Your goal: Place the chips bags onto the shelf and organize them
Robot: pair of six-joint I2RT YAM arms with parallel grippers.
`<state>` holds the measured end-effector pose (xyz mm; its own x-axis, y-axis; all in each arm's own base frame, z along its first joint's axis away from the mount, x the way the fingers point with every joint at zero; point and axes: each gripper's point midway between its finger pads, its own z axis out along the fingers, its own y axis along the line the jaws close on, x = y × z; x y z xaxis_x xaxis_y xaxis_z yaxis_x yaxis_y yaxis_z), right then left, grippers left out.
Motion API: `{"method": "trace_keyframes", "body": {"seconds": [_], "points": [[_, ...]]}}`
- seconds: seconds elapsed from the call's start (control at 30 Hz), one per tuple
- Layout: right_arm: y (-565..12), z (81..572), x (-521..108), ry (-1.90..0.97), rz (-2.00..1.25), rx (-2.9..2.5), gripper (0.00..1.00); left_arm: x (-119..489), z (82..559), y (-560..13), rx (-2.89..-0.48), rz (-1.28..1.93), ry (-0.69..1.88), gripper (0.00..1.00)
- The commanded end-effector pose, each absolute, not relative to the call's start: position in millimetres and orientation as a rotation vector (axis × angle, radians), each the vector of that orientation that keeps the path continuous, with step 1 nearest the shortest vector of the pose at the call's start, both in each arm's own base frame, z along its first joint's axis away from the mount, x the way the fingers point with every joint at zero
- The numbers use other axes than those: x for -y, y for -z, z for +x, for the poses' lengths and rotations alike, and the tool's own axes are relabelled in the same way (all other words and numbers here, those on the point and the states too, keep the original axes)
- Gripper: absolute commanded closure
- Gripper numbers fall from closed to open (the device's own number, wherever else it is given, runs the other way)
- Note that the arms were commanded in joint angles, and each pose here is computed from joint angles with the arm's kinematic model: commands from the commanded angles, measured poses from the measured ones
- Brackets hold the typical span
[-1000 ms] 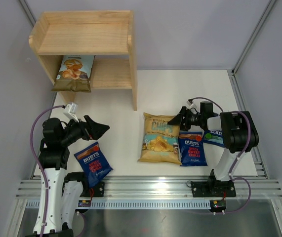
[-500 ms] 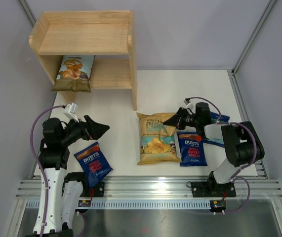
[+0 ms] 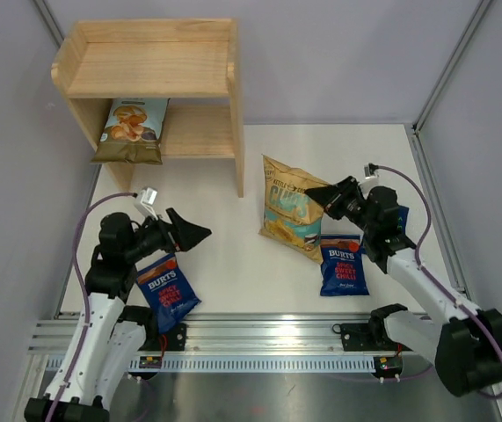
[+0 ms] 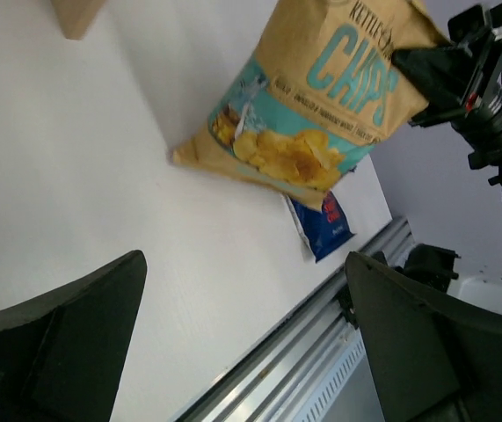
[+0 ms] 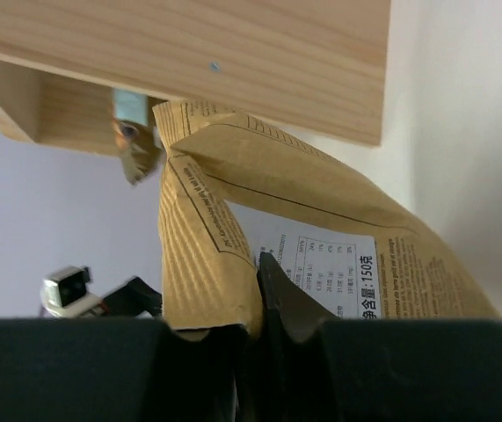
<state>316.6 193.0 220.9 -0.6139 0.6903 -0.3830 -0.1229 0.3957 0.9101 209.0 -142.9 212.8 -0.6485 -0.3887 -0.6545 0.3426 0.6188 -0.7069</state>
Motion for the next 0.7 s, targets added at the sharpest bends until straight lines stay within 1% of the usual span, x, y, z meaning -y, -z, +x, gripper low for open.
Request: {"method": "trace_keyframes", "body": {"seconds": [0.0, 0.13, 0.17, 0.2, 0.27, 0.33, 0.37, 0.43, 0.47, 0.6, 0.63, 0.67], "points": [[-272, 315, -172, -1.293, 0.634, -1.691, 0.81, 172, 215, -239, -1.845, 0.017, 1.208, 0.01], [-327, 298, -162, -1.293, 0.611, -1.608, 0.82, 191, 216, -240, -1.742, -0.067, 1.366, 0.01], [-335, 296, -161, -1.297, 0.603, -1.595, 0.82, 195, 217, -255, -1.645, -0.037, 1.399, 0.01], [-344, 293, -163, -1.313, 0.585, -1.586, 0.82, 202, 211, -246, -1.642, -0.030, 1.437, 0.01], [-367, 286, -164, -1.344, 0.553, -1.559, 0.82, 210, 210, -260, -1.555, -0.010, 1.485, 0.01], [-386, 280, -165, -1.380, 0.537, -1.528, 0.82, 224, 204, -263, -1.531, 0.015, 1.519, 0.01], [-391, 278, -165, -1.396, 0.537, -1.518, 0.83, 228, 201, -275, -1.469, 0.047, 1.532, 0.01], [-408, 270, -164, -1.455, 0.547, -1.466, 0.84, 241, 197, -274, -1.454, 0.064, 1.561, 0.01], [-412, 269, -162, -1.462, 0.565, -1.447, 0.85, 247, 190, -286, -1.390, 0.092, 1.595, 0.01], [-438, 256, -155, -1.524, 0.588, -1.364, 0.86, 258, 187, -296, -1.307, 0.051, 1.651, 0.01], [-448, 252, -156, -1.544, 0.573, -1.344, 0.86, 262, 194, -292, -1.319, 0.016, 1.641, 0.01], [-452, 250, -158, -1.558, 0.557, -1.344, 0.86, 267, 188, -303, -1.278, 0.034, 1.672, 0.01]]}}
